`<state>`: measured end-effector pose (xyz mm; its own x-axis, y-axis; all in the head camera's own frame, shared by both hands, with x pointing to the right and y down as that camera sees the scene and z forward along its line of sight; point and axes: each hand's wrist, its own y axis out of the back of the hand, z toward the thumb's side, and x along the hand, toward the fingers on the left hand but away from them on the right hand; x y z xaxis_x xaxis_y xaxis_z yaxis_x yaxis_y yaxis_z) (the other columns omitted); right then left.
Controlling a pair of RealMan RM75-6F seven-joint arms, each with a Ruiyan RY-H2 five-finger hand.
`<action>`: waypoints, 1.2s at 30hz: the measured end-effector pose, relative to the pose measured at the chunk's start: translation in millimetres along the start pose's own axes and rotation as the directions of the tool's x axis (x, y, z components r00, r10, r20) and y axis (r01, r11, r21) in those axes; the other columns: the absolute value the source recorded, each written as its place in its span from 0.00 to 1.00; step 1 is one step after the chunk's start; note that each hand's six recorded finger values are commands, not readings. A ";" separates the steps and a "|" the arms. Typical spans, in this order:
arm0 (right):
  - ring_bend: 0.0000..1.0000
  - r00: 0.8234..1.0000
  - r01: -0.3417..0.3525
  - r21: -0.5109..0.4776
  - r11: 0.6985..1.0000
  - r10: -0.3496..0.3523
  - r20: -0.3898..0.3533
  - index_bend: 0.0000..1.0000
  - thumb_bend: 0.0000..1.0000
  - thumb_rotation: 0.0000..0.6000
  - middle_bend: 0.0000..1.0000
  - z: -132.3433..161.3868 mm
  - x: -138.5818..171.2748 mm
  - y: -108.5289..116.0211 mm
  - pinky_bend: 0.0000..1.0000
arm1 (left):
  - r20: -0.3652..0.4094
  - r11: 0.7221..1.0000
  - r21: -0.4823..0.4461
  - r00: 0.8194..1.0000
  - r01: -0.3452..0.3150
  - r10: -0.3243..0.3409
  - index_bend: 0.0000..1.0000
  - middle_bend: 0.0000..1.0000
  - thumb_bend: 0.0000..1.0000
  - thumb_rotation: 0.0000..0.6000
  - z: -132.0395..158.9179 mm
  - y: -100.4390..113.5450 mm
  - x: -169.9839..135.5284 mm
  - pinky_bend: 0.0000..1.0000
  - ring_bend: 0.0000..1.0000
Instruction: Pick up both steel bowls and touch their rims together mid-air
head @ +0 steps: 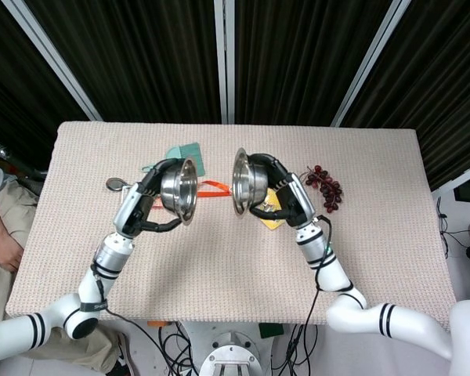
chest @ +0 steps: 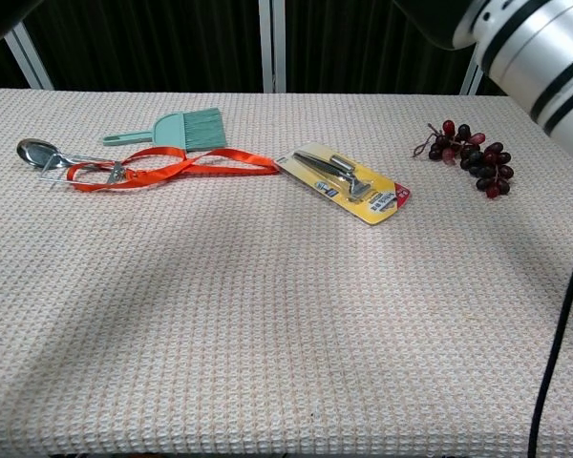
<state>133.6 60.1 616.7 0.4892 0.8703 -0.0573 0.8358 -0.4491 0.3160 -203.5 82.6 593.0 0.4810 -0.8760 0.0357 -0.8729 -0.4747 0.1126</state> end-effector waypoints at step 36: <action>0.43 1.000 -0.007 -0.094 0.996 0.006 -0.007 0.75 0.32 1.00 0.52 -9.2 -39.8 -26.3 0.53 | 0.082 0.977 0.199 0.995 -0.074 0.059 0.56 0.51 0.31 1.00 13.6 -23.9 38.6 0.74 0.37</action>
<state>89.9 39.1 619.4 0.4929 0.8688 -0.0485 0.8051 -0.4342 0.4040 -165.2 58.9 578.2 0.4205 -0.9064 -0.0392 -0.9049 -0.4159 -0.0904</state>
